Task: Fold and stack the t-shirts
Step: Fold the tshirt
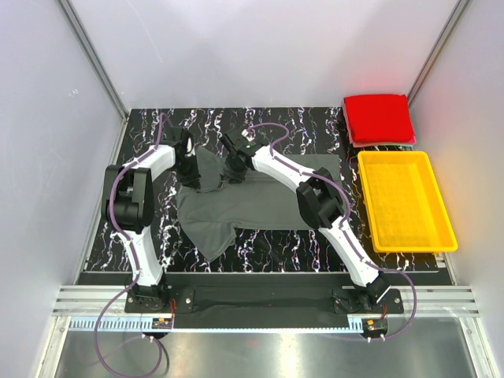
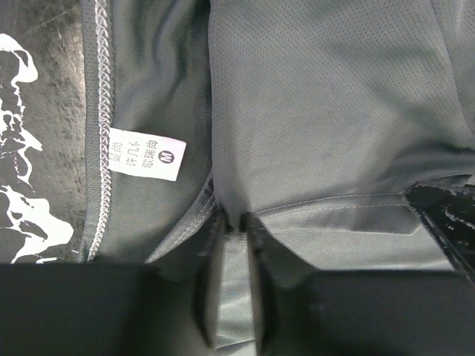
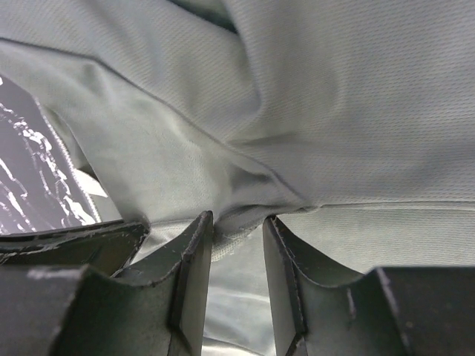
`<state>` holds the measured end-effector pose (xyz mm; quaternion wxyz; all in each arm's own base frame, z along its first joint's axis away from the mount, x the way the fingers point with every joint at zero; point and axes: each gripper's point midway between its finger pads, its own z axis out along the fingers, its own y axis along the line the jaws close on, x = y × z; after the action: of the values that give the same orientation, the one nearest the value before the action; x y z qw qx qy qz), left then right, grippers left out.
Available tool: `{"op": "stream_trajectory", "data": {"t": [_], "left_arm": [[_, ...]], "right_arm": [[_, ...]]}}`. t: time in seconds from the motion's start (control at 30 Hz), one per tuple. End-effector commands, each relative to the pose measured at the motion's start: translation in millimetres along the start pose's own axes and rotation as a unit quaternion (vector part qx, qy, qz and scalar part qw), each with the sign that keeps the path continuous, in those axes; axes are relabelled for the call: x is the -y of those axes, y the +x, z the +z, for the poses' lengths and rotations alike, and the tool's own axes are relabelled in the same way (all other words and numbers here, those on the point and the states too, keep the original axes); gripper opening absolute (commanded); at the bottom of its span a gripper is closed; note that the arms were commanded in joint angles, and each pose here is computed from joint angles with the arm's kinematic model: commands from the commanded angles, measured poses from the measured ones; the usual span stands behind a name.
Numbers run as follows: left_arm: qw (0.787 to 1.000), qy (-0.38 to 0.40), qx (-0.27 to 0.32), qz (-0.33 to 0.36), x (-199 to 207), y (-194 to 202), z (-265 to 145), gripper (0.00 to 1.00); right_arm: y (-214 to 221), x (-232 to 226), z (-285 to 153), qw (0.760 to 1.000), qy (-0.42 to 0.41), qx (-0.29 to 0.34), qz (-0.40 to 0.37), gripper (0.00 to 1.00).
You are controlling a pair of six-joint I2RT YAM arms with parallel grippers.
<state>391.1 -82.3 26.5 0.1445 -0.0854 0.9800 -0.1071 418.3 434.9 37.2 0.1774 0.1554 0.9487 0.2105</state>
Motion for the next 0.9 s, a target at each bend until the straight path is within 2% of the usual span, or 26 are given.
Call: {"op": "stream_trajectory", "data": {"t": [0.0,0.07,0.1,0.13,0.17,0.2,0.23,0.43,0.53,0.87], "left_arm": [[1.0,0.019,0.019,0.006,9,-11,-5,0.12],[1.0,0.02,0.021,0.006,10,-13,-7,0.05],[1.0,0.02,0.021,0.007,11,-13,-8,0.01],[1.0,0.018,0.022,0.007,12,-14,-11,0.0],[1.0,0.019,0.023,0.008,13,-15,-13,0.0],[1.0,0.016,0.02,0.005,13,-14,-16,0.0],[1.0,0.013,0.027,0.004,14,-19,-21,0.0],[0.998,-0.018,0.051,-0.024,11,-25,-51,0.0],[0.998,-0.001,0.059,-0.032,17,-22,-64,0.0],[0.998,-0.013,0.048,-0.031,16,5,-66,0.0]], "right_arm": [[1,-22,-4,1.0,-0.028,0.003,0.01,0.41],[1,-21,-3,1.0,-0.027,0.003,0.01,0.39],[1,-21,-4,1.0,-0.027,0.003,0.008,0.33],[0,-25,-7,0.999,-0.033,0.006,0.002,0.21],[-1,-27,-9,0.999,-0.036,0.008,0.0,0.2],[-3,-29,-12,0.999,-0.041,0.01,-0.002,0.06],[-5,-33,-18,0.999,-0.048,0.014,-0.005,0.01],[-15,-34,-41,0.998,-0.056,0.037,-0.022,0.0],[-15,-32,-46,0.997,-0.057,0.039,-0.027,0.0],[-15,-33,-66,0.995,-0.075,0.045,-0.046,0.0]]}}
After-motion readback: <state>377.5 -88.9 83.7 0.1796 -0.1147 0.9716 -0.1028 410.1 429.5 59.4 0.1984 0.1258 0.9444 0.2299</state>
